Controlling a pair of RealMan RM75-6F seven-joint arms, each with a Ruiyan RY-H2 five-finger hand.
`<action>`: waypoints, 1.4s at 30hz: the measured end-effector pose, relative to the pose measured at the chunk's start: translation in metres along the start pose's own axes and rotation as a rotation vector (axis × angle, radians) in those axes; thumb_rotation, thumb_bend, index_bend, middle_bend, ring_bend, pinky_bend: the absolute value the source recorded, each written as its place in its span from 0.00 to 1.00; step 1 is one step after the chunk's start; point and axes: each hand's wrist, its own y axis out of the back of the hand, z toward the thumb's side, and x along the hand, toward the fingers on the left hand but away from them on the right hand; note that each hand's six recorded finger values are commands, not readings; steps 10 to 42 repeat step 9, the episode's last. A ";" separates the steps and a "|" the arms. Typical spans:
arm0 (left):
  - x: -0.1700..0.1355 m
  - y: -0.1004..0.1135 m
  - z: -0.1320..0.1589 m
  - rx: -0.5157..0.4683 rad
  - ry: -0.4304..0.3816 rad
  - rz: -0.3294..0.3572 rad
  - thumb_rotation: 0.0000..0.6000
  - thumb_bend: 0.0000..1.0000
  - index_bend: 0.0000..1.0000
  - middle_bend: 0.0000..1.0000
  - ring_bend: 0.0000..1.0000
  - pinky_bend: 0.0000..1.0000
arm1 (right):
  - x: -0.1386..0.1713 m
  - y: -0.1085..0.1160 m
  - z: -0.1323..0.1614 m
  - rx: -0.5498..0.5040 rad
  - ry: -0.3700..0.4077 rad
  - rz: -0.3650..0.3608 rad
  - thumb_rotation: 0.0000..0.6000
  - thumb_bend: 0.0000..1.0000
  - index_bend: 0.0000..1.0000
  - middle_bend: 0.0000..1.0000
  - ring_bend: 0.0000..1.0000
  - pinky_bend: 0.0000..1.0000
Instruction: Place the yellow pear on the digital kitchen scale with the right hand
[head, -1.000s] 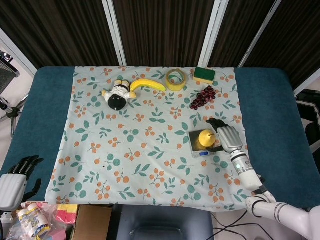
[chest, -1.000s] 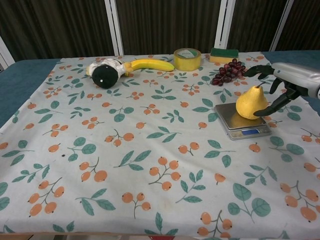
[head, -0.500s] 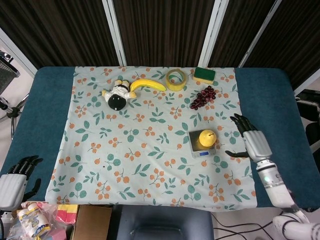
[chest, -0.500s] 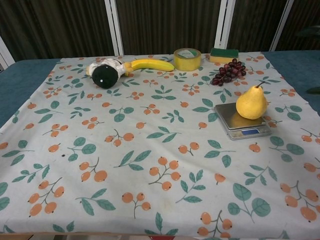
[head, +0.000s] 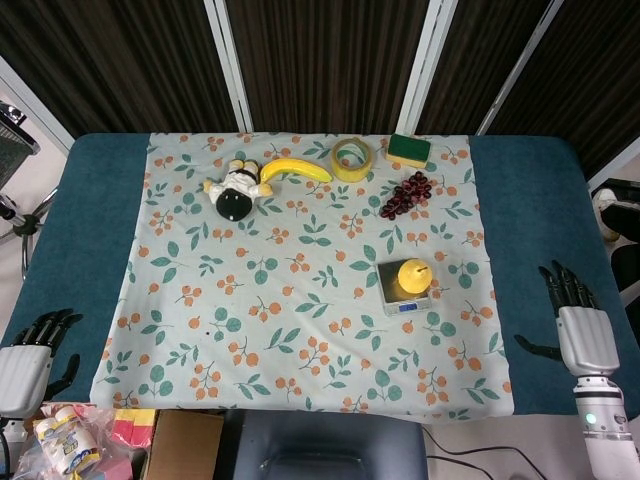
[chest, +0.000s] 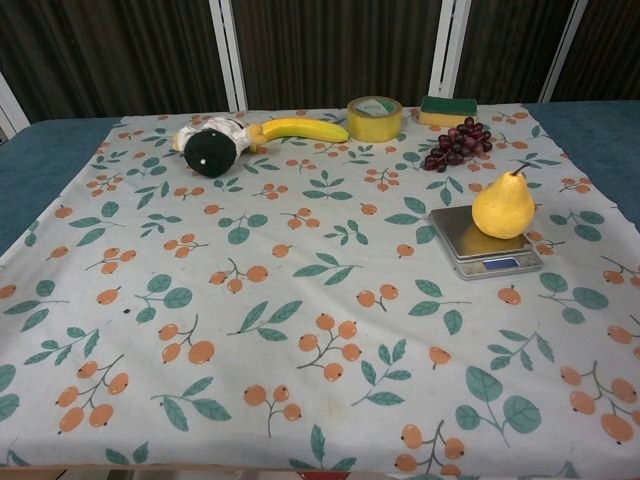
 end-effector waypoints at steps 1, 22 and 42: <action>0.000 0.000 0.000 0.001 0.000 -0.001 1.00 0.45 0.22 0.16 0.14 0.33 | 0.001 -0.002 0.002 0.011 0.009 0.007 1.00 0.24 0.00 0.00 0.00 0.25; -0.001 0.000 0.000 -0.002 0.000 -0.001 1.00 0.45 0.22 0.16 0.14 0.33 | 0.004 -0.006 0.013 -0.008 0.065 -0.019 1.00 0.24 0.00 0.00 0.00 0.25; -0.001 0.000 0.000 -0.002 0.000 -0.001 1.00 0.45 0.22 0.16 0.14 0.33 | 0.004 -0.006 0.013 -0.008 0.065 -0.019 1.00 0.24 0.00 0.00 0.00 0.25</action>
